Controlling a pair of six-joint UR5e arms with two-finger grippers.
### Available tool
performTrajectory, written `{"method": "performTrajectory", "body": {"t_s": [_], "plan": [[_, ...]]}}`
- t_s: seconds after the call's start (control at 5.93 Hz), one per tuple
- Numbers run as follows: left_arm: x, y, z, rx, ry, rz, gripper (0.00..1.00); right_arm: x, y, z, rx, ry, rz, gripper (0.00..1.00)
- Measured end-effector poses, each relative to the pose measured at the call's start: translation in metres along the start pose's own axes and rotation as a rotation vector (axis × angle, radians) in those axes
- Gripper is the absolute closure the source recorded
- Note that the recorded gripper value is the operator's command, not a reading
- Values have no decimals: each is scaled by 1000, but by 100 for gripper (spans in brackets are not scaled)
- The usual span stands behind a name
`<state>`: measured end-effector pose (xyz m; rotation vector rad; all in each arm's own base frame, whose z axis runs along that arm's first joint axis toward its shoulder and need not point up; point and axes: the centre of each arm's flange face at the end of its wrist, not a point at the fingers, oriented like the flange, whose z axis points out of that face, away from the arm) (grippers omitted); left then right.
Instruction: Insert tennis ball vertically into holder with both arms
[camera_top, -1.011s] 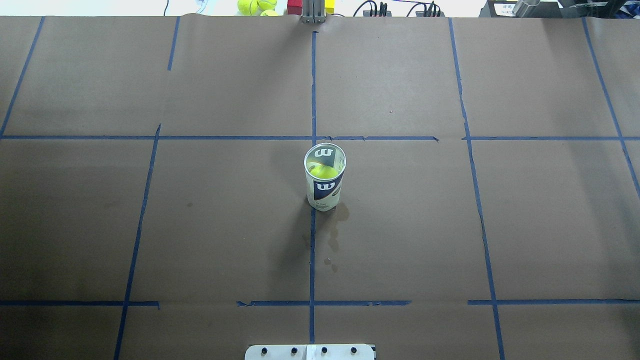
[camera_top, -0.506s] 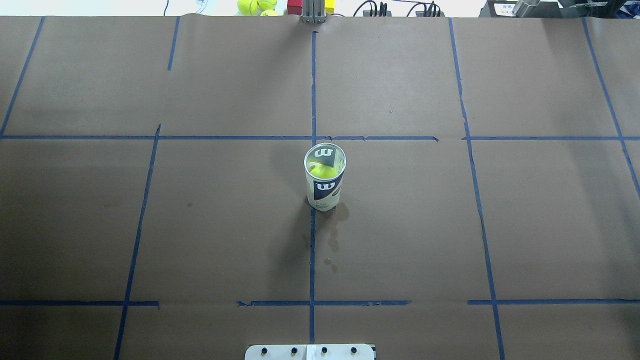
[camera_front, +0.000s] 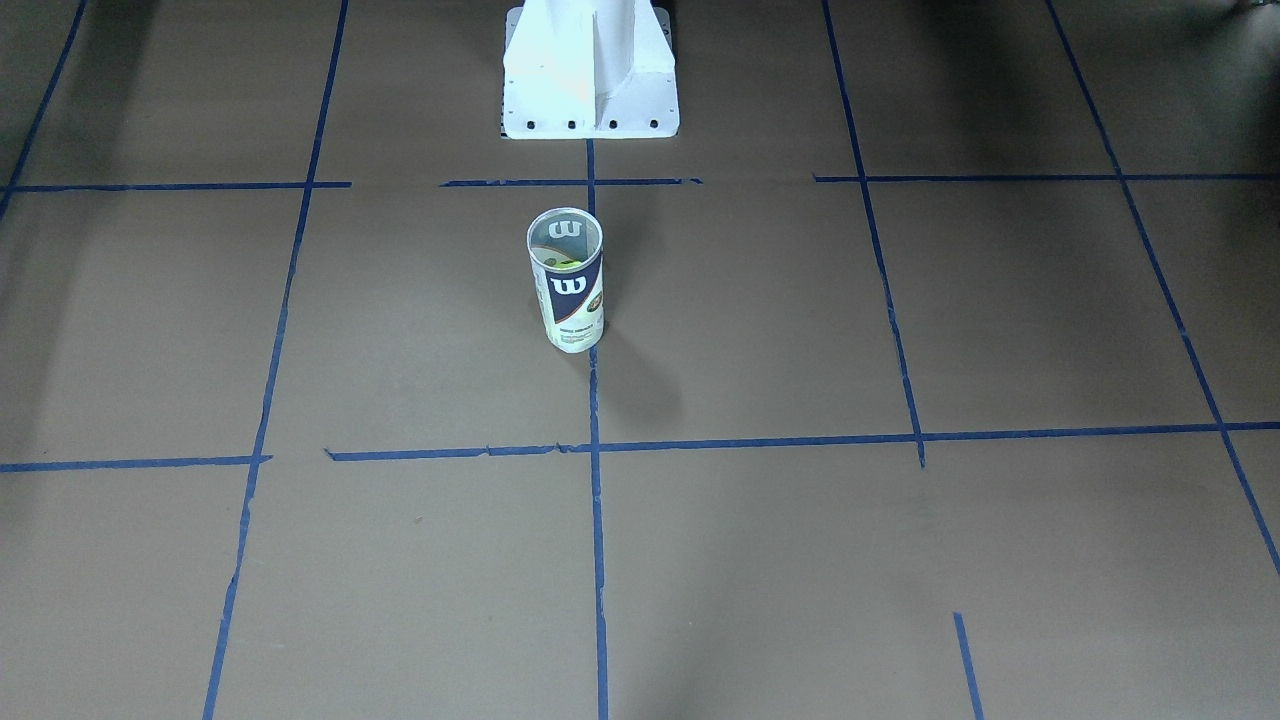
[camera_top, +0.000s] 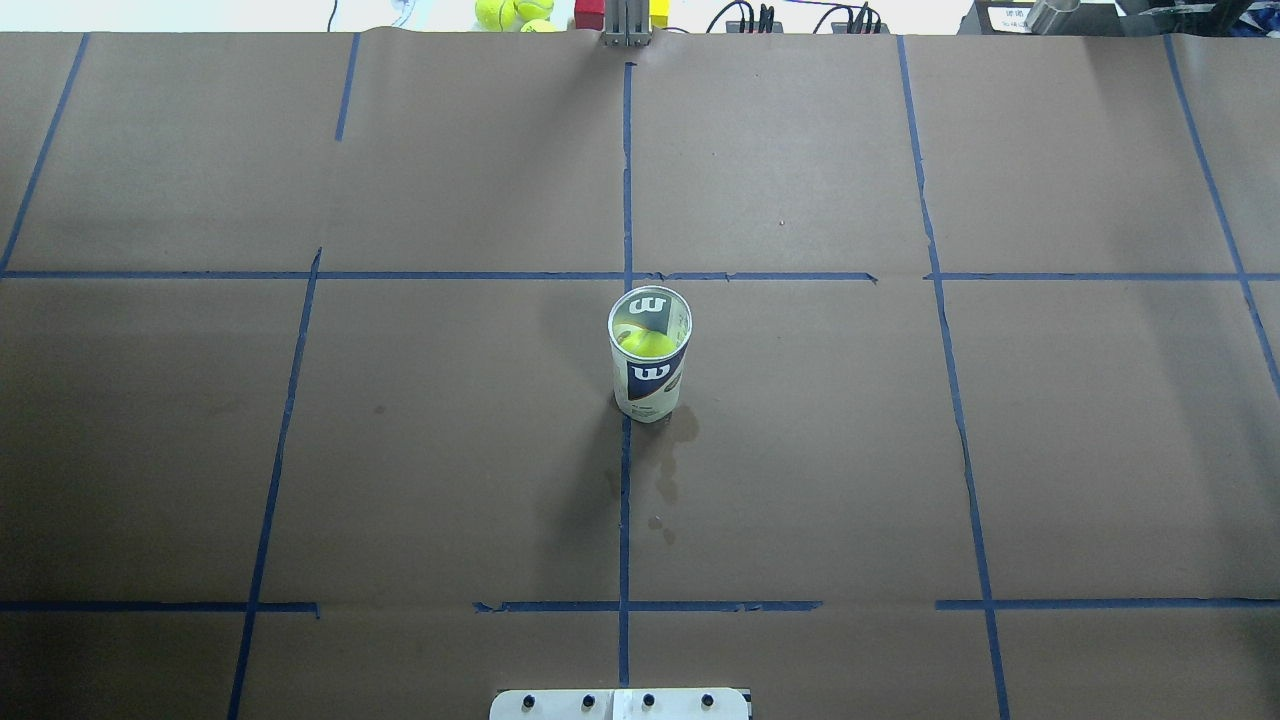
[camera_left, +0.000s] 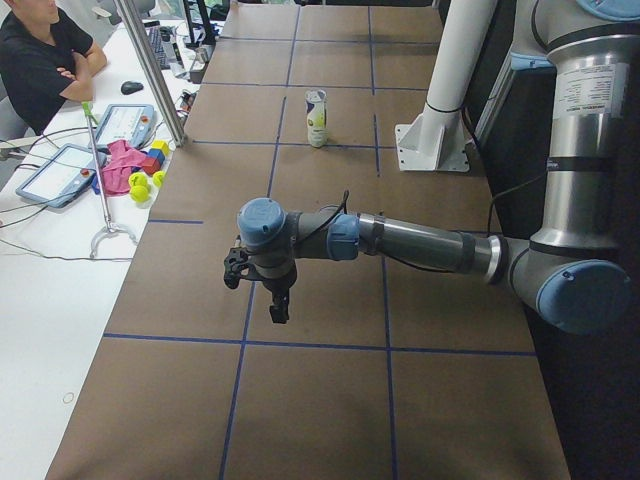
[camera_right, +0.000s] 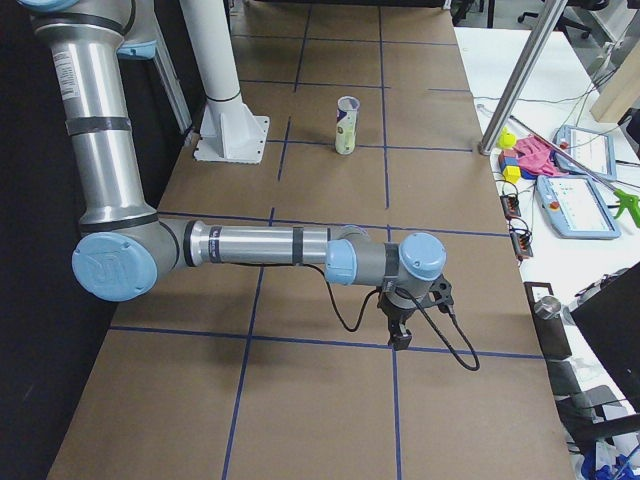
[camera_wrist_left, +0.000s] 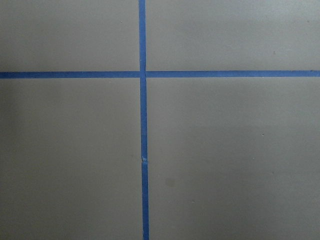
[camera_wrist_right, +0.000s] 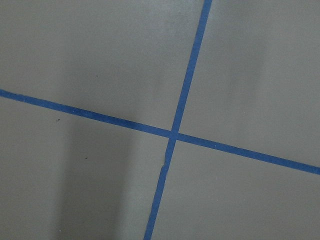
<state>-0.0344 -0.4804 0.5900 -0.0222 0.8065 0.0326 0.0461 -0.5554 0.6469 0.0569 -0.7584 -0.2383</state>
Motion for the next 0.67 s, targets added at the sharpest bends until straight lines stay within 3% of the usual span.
{"method": "performTrajectory", "body": {"t_s": [0.34,0.67], "plan": [[1,2,-2,6,-12,3,0,-5,-3,-3,12,-28,6,0],[8,-4,-8,18,-12,19,0,-11,-11,-9,33,-42,66,0]]}}
